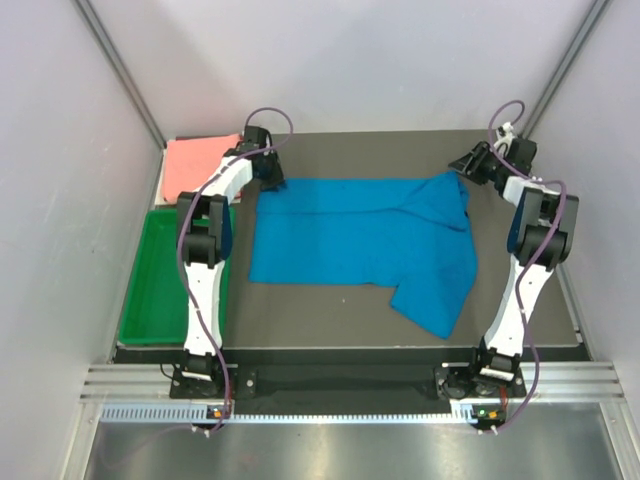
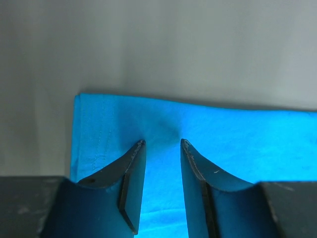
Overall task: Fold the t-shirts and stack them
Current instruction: Fold the tshirt
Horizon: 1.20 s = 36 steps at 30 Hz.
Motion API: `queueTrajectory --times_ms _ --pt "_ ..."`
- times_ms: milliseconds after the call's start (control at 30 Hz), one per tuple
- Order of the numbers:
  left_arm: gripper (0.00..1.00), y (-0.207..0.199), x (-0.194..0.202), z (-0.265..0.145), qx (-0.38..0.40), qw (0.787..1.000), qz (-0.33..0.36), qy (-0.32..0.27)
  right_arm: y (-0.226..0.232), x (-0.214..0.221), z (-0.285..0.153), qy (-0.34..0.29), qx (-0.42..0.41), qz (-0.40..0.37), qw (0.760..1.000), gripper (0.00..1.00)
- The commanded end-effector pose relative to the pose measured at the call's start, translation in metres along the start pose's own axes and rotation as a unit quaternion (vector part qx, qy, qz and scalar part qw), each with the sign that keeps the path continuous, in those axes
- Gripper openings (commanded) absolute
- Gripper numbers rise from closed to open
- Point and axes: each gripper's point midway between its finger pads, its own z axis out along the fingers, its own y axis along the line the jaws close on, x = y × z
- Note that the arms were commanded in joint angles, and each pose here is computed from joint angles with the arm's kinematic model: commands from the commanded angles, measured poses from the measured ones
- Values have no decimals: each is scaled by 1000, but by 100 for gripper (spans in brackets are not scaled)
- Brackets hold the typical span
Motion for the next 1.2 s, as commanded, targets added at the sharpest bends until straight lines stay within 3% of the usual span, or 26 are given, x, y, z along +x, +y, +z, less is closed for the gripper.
queueTrajectory --times_ms 0,533,600,733,967,1167 --pt "40 18 2 17 -39 999 -2 -6 20 -18 11 -17 -34 -30 999 45" --pt "39 54 15 19 -128 992 -9 2 -5 -6 5 -8 40 -21 999 46" --pt "39 56 16 19 -134 991 -11 2 -6 -5 7 -6 40 -18 999 41" --pt "39 67 21 20 -159 987 -12 7 -7 -7 9 -14 42 -5 999 0" --pt "39 94 36 21 -215 976 -44 16 -12 -37 -17 -151 6 55 987 0" --pt "39 99 31 24 -225 972 -61 1 -29 -33 -22 -186 12 126 974 0"
